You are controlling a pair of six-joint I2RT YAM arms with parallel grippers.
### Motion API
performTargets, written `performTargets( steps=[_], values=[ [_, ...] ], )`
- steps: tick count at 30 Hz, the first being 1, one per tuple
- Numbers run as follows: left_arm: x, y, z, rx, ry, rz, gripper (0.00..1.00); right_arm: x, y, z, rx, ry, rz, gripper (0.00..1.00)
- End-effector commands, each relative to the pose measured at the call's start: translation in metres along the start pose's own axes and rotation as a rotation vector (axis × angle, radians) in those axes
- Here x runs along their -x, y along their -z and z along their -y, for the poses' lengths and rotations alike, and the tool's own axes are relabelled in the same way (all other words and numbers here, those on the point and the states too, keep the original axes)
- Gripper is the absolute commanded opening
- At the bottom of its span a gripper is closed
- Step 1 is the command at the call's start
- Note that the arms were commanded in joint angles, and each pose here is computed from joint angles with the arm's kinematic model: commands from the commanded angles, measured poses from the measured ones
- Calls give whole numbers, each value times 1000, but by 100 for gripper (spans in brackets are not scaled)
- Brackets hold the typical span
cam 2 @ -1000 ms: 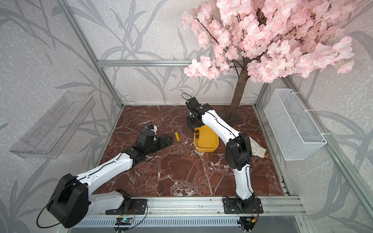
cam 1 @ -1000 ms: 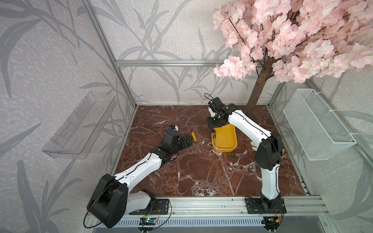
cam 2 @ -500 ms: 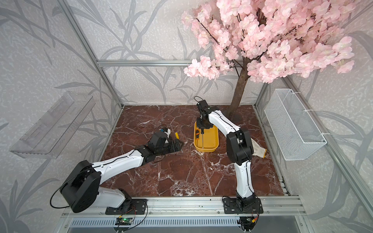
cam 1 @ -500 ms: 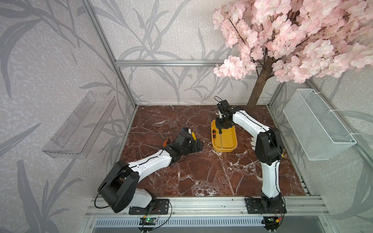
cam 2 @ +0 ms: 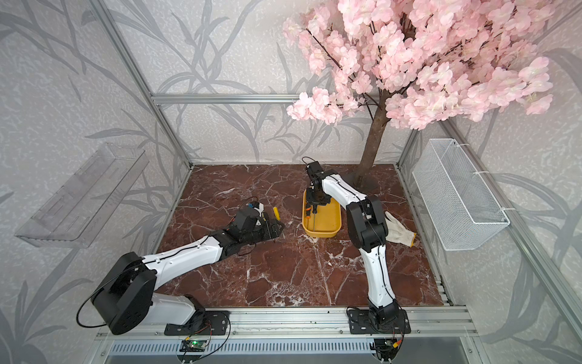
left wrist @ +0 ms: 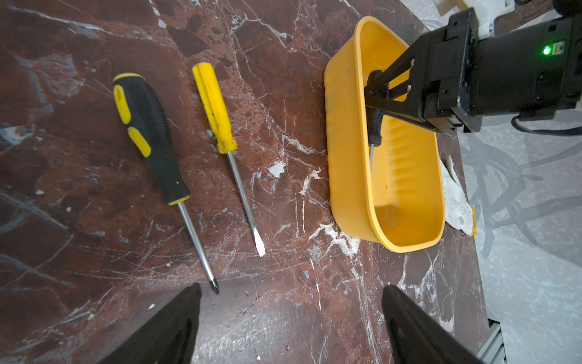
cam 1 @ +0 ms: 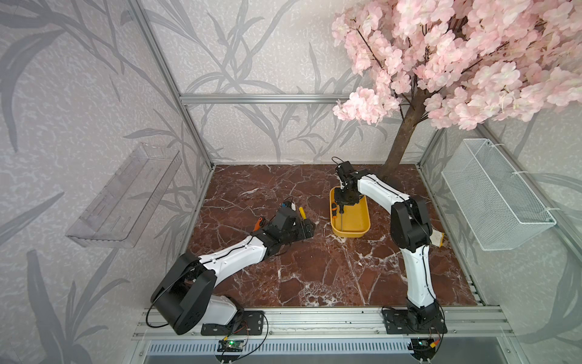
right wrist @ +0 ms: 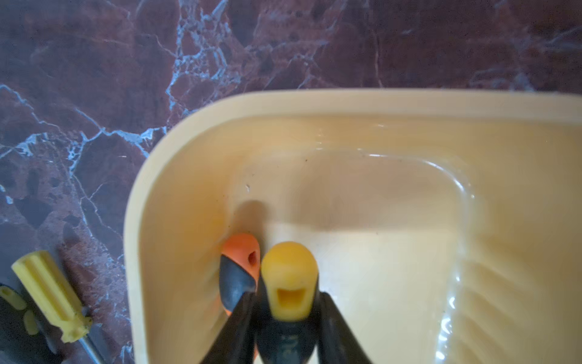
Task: Put the screwdriver on the desktop into the storage box
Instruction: Place the screwdriver in the storage box, then pick up the screwdriver from the center of the board.
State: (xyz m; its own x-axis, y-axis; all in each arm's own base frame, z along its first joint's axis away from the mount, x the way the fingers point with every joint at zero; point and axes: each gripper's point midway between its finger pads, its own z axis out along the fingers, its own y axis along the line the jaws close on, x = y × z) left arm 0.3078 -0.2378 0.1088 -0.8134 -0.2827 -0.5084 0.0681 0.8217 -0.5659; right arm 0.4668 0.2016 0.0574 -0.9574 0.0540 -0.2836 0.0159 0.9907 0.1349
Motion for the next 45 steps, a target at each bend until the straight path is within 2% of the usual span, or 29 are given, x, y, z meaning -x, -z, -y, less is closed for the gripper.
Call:
performTargets(
  steps=[1, 3, 11, 15, 20, 27, 32, 45],
  values=[
    [7, 7, -5, 21, 4, 44, 91, 11, 20, -5, 4, 6, 46, 48],
    [9, 8, -5, 25, 4, 58, 91, 10, 29, -7, 7, 18, 59, 53],
    [22, 19, -16, 67, 20, 125, 91, 6, 70, -24, 51, 60, 120, 53],
    [32, 32, -31, 107, 53, 178, 91, 0, 85, -47, 88, 111, 139, 53],
    [44, 56, -53, 92, 123, 235, 91, -13, 92, -86, 142, 184, 137, 54],
    [52, 99, -105, 211, 210, 327, 92, -35, 82, -143, 187, 300, 102, 57],
    [50, 115, -129, 282, 271, 340, 92, -42, 67, -168, 198, 340, 65, 57],
    [54, 124, -129, 279, 299, 334, 92, -46, 35, -177, 158, 366, 6, 57]
  ],
)
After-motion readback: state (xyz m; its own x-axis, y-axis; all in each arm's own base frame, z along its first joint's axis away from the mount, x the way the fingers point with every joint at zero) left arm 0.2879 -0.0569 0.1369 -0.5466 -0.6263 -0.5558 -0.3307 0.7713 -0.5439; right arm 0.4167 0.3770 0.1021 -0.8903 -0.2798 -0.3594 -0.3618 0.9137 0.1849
